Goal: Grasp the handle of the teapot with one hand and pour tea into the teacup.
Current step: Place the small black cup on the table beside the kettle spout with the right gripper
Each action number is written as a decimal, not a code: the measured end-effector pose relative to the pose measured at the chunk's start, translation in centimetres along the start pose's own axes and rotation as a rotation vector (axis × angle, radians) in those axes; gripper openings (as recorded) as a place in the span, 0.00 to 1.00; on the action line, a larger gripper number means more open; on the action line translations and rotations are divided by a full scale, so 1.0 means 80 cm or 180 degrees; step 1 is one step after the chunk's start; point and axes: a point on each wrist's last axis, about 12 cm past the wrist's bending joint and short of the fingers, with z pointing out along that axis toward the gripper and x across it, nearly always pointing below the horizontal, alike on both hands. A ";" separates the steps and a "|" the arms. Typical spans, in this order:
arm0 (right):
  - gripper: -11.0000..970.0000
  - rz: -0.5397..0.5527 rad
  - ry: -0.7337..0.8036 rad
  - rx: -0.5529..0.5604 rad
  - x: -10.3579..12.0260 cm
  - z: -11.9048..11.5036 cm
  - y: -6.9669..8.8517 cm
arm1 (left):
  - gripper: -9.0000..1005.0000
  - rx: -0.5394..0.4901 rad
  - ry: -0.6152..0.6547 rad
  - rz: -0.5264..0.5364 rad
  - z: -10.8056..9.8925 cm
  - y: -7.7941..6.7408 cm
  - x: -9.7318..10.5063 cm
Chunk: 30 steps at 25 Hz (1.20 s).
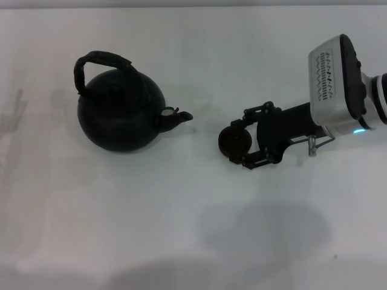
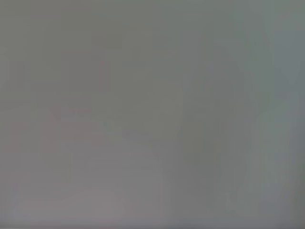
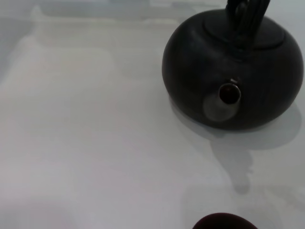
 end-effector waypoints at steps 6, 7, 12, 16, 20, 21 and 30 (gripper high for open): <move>0.81 0.0018 -0.0006 -0.0004 0.000 0.000 0.000 | 0.86 -0.0001 0.0004 0.0002 0.000 0.000 0.000; 0.83 0.0021 -0.0008 -0.0003 0.000 0.000 0.000 | 0.86 -0.0001 0.0004 0.0002 0.000 0.000 0.000; 0.90 0.0042 -0.0041 0.0000 0.000 -0.002 0.000 | 0.86 -0.0001 0.0004 0.0003 0.000 0.000 0.000; 0.90 0.0060 -0.0088 -0.0007 -0.002 -0.004 0.000 | 0.86 0.0001 0.0007 0.0005 0.000 0.000 0.000; 0.90 0.0078 -0.0133 -0.0012 -0.003 -0.005 -0.001 | 0.86 0.0001 0.0009 0.0006 0.000 0.000 0.001; 0.90 0.0081 -0.0151 -0.0016 -0.004 -0.006 -0.001 | 0.86 0.0002 0.0007 0.0006 -0.001 0.000 0.001; 0.90 0.0079 -0.0443 0.0081 -0.008 -0.031 0.001 | 0.86 0.0209 0.0004 0.0078 -0.007 -0.008 0.003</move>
